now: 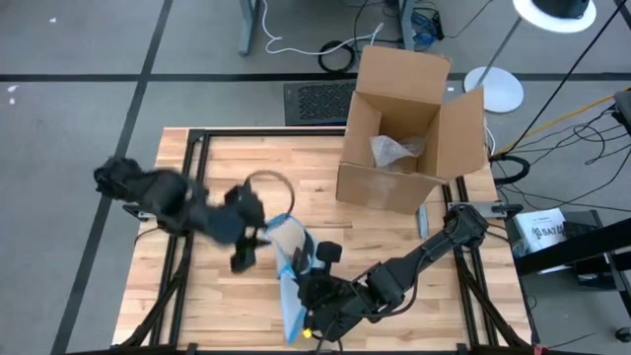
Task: Unpack boxes
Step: Close the transparent zip bag
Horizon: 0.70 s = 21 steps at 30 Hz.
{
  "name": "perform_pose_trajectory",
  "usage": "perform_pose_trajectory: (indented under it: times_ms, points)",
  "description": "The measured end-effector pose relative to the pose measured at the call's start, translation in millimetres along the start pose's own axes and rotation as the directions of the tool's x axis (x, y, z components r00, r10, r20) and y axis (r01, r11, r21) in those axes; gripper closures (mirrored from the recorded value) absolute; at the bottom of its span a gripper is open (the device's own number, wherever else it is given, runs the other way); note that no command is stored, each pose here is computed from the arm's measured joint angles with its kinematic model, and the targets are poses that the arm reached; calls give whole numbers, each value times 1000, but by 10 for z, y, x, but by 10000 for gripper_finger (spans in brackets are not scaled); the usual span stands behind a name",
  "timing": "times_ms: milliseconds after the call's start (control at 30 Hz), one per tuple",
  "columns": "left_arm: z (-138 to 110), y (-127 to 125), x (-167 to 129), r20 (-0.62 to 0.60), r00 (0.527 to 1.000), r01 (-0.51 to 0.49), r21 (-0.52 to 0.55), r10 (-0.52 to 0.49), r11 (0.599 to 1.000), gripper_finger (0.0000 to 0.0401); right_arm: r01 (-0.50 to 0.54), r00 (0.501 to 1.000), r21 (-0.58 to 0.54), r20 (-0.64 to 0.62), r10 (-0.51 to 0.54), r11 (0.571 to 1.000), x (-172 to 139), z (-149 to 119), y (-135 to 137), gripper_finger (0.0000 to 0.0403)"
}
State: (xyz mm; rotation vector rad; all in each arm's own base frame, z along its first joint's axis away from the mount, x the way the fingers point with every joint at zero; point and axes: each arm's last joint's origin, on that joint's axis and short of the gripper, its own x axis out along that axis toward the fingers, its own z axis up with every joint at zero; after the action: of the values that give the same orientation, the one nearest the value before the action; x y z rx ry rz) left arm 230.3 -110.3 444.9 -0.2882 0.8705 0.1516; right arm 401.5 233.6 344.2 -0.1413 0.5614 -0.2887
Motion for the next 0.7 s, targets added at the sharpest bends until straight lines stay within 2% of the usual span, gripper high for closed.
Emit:
perform_pose_trajectory:
  times_ms: [100, 200, 367, 500, 600, 700]
  points:
    - [-223, -196, 179, 8, 995, -94, -39, 95, 995, 201, 9, 1000, 17, 12, -9, 1000, 25, 23, -24, 403]
    - [-438, -361, 362, 42, 990, -127, -105, 132, 986, 201, 44, 999, 13, 25, -44, 999, 23, 29, -36, 403]
    - [-752, -580, 683, 86, 994, -47, -227, 68, 973, 201, 65, 997, -7, 30, -65, 998, 21, 28, -42, 403]
    - [-951, -630, 895, 136, 988, -25, -337, 75, 941, 201, 69, 997, -12, 28, -69, 998, 20, 25, -45, 403]
    - [-1031, -712, 1019, 196, 981, 68, -385, 9, 920, 201, 68, 997, -13, 28, -67, 998, 18, 25, -43, 403]
    - [-1020, -777, 1077, 248, 967, 159, -390, -63, 907, 201, 69, 997, -20, 27, -68, 997, 17, 24, -43, 403]
